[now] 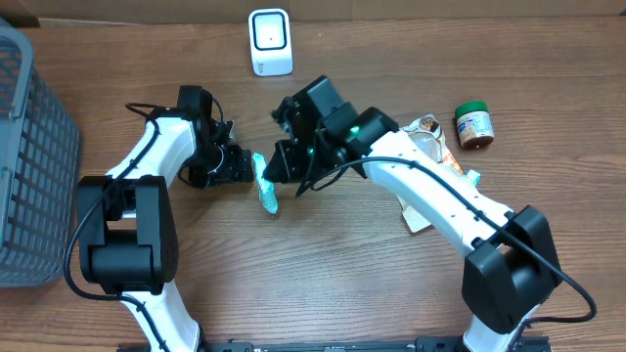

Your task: Scan the item barcode

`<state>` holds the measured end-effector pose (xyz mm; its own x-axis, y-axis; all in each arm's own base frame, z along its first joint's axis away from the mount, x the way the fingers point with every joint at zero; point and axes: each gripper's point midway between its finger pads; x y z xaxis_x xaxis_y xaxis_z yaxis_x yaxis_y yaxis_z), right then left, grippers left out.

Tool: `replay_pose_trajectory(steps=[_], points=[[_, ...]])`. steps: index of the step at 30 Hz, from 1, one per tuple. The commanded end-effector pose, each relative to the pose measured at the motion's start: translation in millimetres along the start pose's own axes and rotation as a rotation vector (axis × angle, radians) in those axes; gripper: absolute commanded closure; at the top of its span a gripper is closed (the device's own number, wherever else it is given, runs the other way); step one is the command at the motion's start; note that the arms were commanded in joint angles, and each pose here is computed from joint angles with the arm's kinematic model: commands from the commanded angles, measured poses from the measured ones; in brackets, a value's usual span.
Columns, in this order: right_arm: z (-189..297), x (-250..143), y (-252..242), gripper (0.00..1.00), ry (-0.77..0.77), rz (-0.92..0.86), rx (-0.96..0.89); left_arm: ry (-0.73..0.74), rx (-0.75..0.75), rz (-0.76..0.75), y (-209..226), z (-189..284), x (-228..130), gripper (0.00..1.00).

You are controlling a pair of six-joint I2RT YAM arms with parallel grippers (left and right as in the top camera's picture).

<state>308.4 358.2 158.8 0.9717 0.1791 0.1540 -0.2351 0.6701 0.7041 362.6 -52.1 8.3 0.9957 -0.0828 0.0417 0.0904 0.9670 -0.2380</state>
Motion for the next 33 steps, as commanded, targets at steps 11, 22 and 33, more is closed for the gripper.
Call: replay_pose_trajectory(steps=[11,22,33], points=[[-28.0,-3.7,-75.2,0.96,-0.011,-0.213,0.031,0.037,0.016,0.03,8.8,-7.8,-5.6,0.21],[54.7,21.6,-149.9,0.64,-0.118,-0.253,-0.365,0.034,0.029,0.036,11.0,-7.8,-4.8,0.24],[28.2,-4.3,-152.6,0.5,-0.028,-0.318,-0.314,0.064,-0.182,0.012,-24.9,-0.5,-12.5,0.67]])
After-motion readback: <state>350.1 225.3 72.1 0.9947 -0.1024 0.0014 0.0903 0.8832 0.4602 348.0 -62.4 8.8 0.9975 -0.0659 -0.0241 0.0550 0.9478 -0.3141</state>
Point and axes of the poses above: each gripper's point midway between its finger pads, its own z axis back along the fingers, its own y axis along the line the jaws close on, x = y × z, and after that the axes turned 6 degrees about -z, right-handed
